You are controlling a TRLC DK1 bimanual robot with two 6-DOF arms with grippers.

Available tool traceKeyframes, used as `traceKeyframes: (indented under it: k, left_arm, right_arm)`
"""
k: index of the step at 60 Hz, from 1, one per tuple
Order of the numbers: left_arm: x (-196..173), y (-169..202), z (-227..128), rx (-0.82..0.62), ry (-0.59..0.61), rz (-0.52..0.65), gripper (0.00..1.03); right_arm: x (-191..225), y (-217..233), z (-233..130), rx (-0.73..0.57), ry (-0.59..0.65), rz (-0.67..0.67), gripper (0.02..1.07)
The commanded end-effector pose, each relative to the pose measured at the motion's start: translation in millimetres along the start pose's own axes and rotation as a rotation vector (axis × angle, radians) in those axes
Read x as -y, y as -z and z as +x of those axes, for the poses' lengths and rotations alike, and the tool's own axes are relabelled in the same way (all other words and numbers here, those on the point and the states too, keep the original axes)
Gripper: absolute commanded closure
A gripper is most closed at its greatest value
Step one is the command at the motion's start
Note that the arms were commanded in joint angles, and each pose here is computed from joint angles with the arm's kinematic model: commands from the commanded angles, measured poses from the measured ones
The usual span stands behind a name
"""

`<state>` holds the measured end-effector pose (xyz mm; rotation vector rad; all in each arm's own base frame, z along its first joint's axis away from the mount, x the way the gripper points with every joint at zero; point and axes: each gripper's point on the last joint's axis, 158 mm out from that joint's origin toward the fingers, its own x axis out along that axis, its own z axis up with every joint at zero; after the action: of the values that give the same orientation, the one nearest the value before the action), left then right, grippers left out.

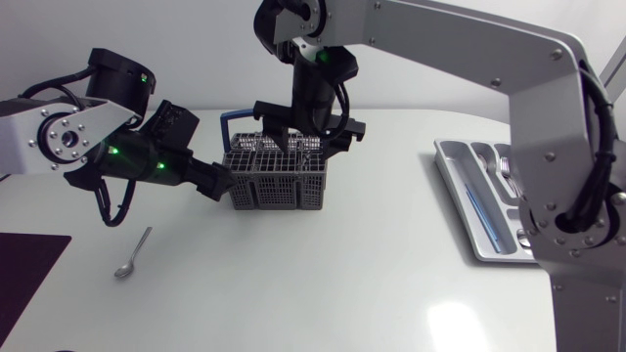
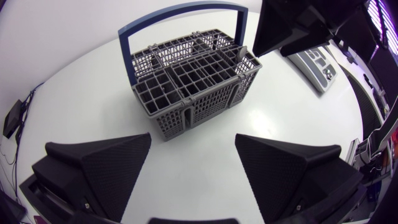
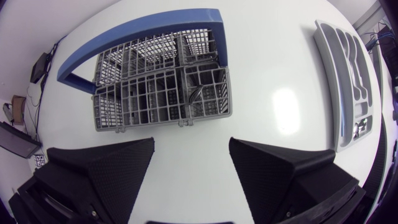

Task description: Unload the cutlery basket into the drawer organizer.

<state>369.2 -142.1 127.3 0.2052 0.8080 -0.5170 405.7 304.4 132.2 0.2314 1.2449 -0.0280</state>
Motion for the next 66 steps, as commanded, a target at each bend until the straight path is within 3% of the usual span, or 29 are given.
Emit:
traceKeyframes:
  k: [1, 10, 44, 51, 66]
  left_arm:
    - [7, 10, 8, -0.025, 0.020, 0.019, 0.09]
    - [11, 9, 11, -0.024, 0.028, 0.028, 0.09]
    - [9, 10, 19, -0.024, 0.027, 0.030, 0.09]
    - [9, 11, 21, -0.027, 0.028, 0.030, 0.09]
    - [10, 12, 24, -0.030, 0.030, 0.030, 0.09]
  right_arm:
    - [2, -1, 21, -0.018, 0.021, 0.048, 0.22]
    - [0, -7, 28, -0.017, 0.015, 0.065, 0.23]
    - [1, -32, 57, 0.013, 0.028, 0.118, 0.48]
    - [0, -33, 60, 0.012, 0.029, 0.124, 0.49]
    - [4, -38, 66, 0.042, 0.057, 0.131, 0.66]
